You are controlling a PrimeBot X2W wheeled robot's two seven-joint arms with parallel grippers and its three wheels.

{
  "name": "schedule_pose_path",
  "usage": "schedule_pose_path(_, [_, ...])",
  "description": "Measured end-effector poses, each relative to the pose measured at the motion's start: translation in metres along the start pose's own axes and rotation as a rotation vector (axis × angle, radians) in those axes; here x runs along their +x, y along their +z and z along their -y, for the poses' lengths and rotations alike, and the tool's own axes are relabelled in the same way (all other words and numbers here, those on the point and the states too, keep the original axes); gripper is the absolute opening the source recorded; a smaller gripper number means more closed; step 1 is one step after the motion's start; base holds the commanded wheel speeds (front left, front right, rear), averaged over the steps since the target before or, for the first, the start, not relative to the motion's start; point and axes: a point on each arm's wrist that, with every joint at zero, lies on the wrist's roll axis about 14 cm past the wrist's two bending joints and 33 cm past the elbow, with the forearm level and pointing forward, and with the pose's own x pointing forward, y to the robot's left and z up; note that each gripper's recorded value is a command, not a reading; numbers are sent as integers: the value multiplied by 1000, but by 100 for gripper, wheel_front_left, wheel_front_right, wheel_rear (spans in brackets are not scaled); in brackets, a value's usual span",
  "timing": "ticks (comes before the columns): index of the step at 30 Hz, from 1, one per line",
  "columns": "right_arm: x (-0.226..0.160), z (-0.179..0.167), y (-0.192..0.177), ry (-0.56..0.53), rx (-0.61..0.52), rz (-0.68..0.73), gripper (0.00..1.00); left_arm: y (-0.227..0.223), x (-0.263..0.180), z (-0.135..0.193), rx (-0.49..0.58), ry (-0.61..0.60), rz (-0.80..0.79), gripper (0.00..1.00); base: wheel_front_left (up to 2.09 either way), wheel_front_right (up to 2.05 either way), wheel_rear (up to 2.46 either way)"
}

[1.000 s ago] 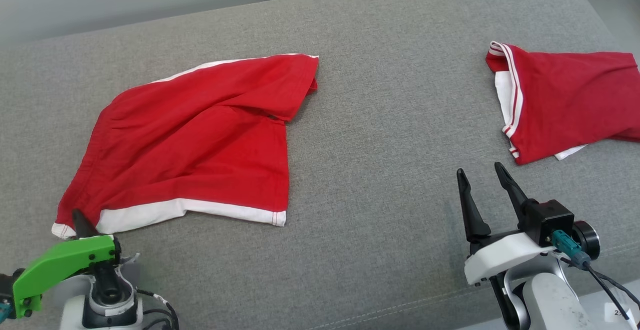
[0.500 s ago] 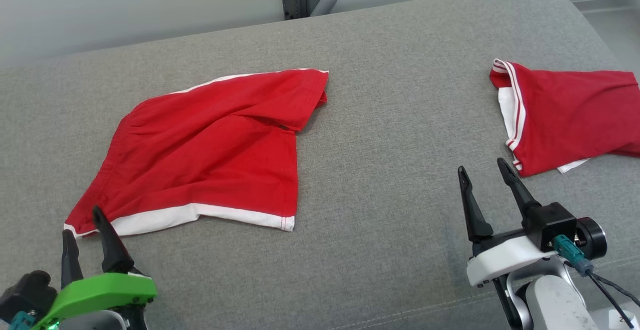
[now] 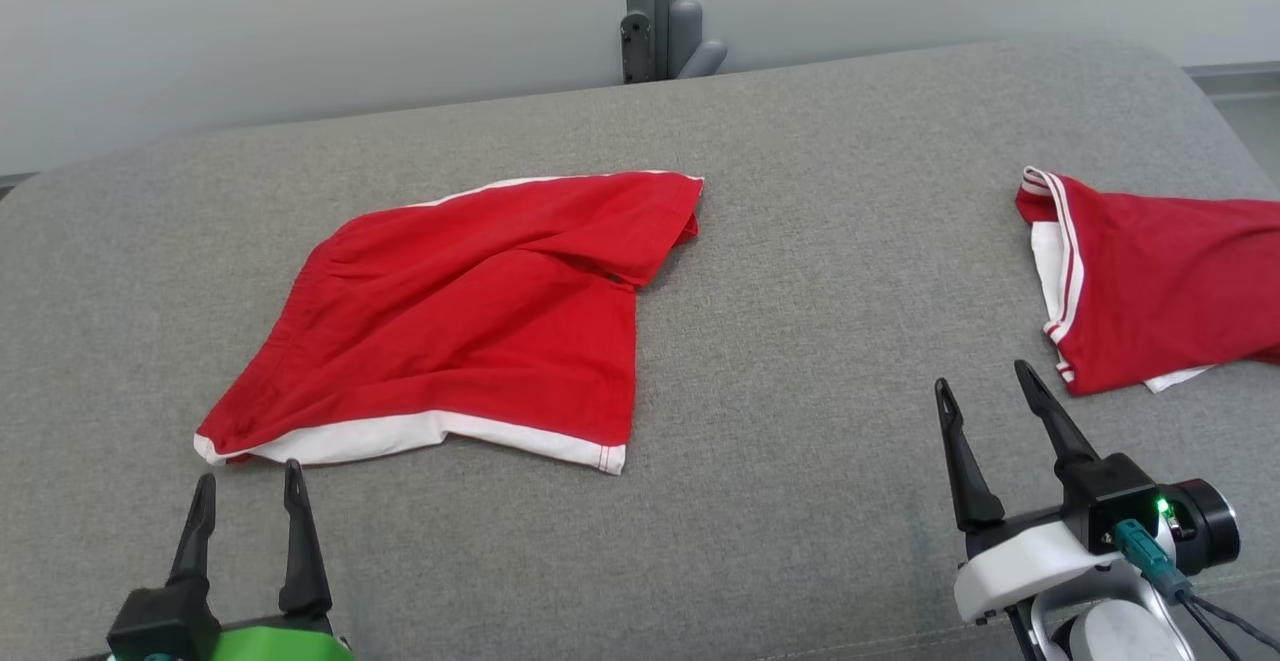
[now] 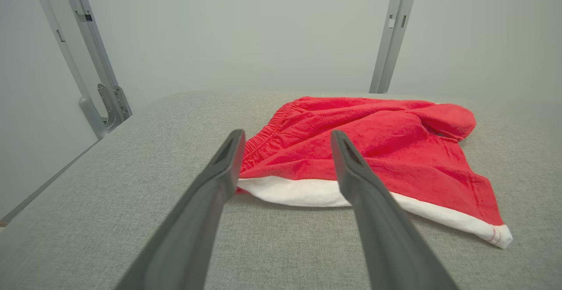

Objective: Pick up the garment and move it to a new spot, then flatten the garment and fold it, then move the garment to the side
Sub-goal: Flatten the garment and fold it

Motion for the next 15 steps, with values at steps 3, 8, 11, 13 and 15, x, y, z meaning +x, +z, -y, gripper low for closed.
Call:
schedule_pose_path(3, [-7, -2, 1, 4, 1, -1, 100, -5, -12, 3, 25, -46, -21, 100, 0, 0, 0])
schedule_pose_path(8, [-14, -3, 3, 1, 1, 7, 100, -2, -18, 4, 47, -82, -11, 100, 0, 0, 0])
schedule_pose_path(11, [-20, -1, 0, -6, 3, -5, 100, -2, -20, 0, 55, -78, -13, 100, 0, 0, 0])
schedule_pose_path(13, [-22, 1, -1, -14, 3, -9, 100, -3, -20, -2, 56, -74, -15, 100, 0, 0, 0])
schedule_pose_path(15, [-24, 3, -3, -20, 4, -15, 100, -5, -20, -2, 58, -80, -21, 100, 0, 0, 0])
